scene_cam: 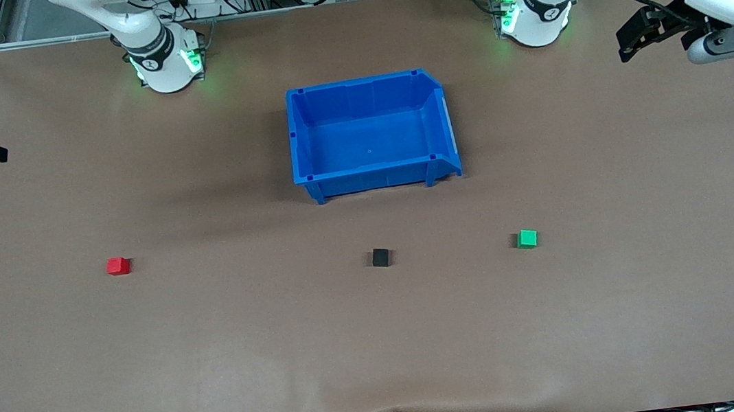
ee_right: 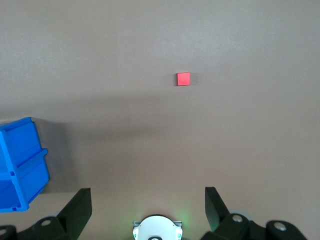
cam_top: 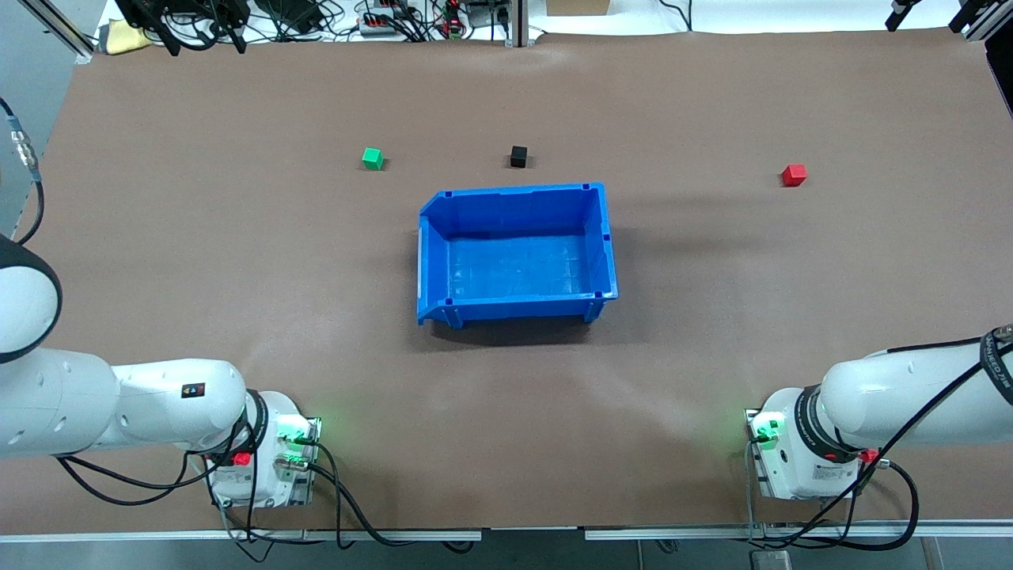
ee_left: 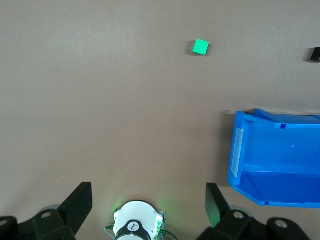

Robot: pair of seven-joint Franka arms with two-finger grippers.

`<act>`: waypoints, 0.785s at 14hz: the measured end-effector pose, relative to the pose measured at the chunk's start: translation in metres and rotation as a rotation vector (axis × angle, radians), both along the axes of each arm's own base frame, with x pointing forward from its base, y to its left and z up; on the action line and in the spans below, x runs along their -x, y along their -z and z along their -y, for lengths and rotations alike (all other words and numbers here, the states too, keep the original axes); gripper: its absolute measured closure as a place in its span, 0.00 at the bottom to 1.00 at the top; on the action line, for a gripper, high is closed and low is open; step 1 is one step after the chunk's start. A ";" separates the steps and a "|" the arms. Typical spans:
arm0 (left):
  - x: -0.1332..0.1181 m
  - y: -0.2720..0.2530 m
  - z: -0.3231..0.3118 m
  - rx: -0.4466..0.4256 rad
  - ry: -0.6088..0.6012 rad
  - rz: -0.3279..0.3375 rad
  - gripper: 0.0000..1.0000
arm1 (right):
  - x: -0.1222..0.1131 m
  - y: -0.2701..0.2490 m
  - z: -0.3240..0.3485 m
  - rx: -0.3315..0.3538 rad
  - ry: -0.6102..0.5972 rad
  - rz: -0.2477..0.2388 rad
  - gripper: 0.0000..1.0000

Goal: Attach green and red cubes to black cube
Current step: 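Move the left gripper toward the green cube while the right gripper advances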

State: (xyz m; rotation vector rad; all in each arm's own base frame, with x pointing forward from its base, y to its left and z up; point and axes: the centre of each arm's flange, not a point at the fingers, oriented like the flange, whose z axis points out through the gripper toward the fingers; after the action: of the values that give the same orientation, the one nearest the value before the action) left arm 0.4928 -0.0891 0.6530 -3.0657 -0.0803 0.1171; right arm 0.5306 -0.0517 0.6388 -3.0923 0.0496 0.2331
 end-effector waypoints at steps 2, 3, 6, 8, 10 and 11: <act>-0.007 0.009 0.000 0.003 0.001 -0.012 0.00 | -0.002 0.003 0.000 0.000 0.000 -0.005 0.00; -0.014 0.018 -0.001 0.007 0.001 -0.021 0.00 | -0.002 0.004 0.000 0.000 0.000 -0.007 0.00; -0.039 0.051 0.003 0.020 -0.008 -0.041 0.00 | -0.005 0.008 0.000 -0.001 0.000 -0.015 0.00; -0.053 0.072 0.014 0.025 -0.044 -0.048 0.00 | -0.006 0.011 0.001 -0.001 0.001 -0.019 0.00; -0.061 0.087 0.029 0.027 -0.080 -0.052 0.00 | -0.009 0.016 0.002 -0.001 0.003 -0.027 0.00; -0.063 0.092 0.034 0.028 -0.094 -0.053 0.00 | -0.010 0.018 0.003 -0.001 0.004 -0.030 0.00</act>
State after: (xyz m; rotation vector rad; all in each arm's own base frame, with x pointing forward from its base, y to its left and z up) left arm 0.5561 -0.1233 0.5607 -3.0844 -0.2216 0.2057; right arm 0.5406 -0.0542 0.6212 -3.0876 0.0567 0.2794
